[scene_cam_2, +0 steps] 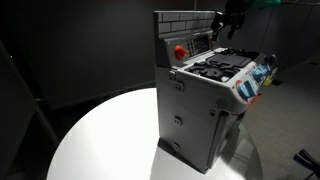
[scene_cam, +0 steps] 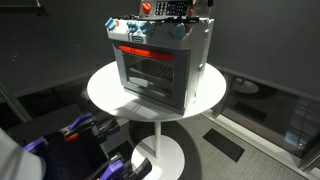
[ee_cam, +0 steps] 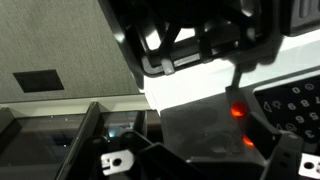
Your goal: Press the right top button on the stove
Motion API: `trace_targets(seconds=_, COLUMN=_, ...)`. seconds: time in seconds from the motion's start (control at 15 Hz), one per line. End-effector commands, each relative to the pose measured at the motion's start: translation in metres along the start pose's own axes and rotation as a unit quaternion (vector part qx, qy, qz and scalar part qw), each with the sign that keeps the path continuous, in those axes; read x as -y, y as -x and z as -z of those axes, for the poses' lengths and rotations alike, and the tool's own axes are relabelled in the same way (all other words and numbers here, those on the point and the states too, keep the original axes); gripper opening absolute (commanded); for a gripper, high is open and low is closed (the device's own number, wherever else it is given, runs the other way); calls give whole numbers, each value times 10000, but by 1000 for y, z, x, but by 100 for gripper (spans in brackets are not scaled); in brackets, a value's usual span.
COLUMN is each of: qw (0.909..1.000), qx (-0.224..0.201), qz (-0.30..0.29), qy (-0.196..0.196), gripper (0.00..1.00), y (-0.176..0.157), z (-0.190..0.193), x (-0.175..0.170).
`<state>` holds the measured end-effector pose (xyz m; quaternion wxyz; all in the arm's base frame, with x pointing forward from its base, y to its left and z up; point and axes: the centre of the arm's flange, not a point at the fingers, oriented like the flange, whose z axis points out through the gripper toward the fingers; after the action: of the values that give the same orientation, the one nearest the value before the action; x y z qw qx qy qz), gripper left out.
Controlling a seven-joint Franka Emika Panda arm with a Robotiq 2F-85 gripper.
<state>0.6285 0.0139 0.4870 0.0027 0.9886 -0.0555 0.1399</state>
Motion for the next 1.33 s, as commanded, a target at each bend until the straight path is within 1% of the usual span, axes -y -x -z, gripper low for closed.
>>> trace_targets(seconds=0.0, qw=9999, qx=-148, qz=62, qy=17, gripper=100, y=-16, z=1, x=10)
trace_targets(seconds=0.4, qw=9996, qx=-223, qz=129, qy=78, gripper=100, y=-16, z=7, x=11)
trace_targets(seconds=0.67, qw=9999, qx=-72, qz=125, qy=72, gripper=100, y=-7, z=17, x=8)
trace_targets(seconds=0.8, qw=9998, qx=47, qz=156, qy=65, gripper=100, y=-1, z=23, x=7)
trace_targets(seconds=1.07, qw=9985, qx=466, qz=266, qy=114, gripper=100, y=13, z=37, x=8)
trace_targets(seconds=1.27, qw=9958, qx=814, qz=384, qy=170, gripper=100, y=27, z=46, x=7)
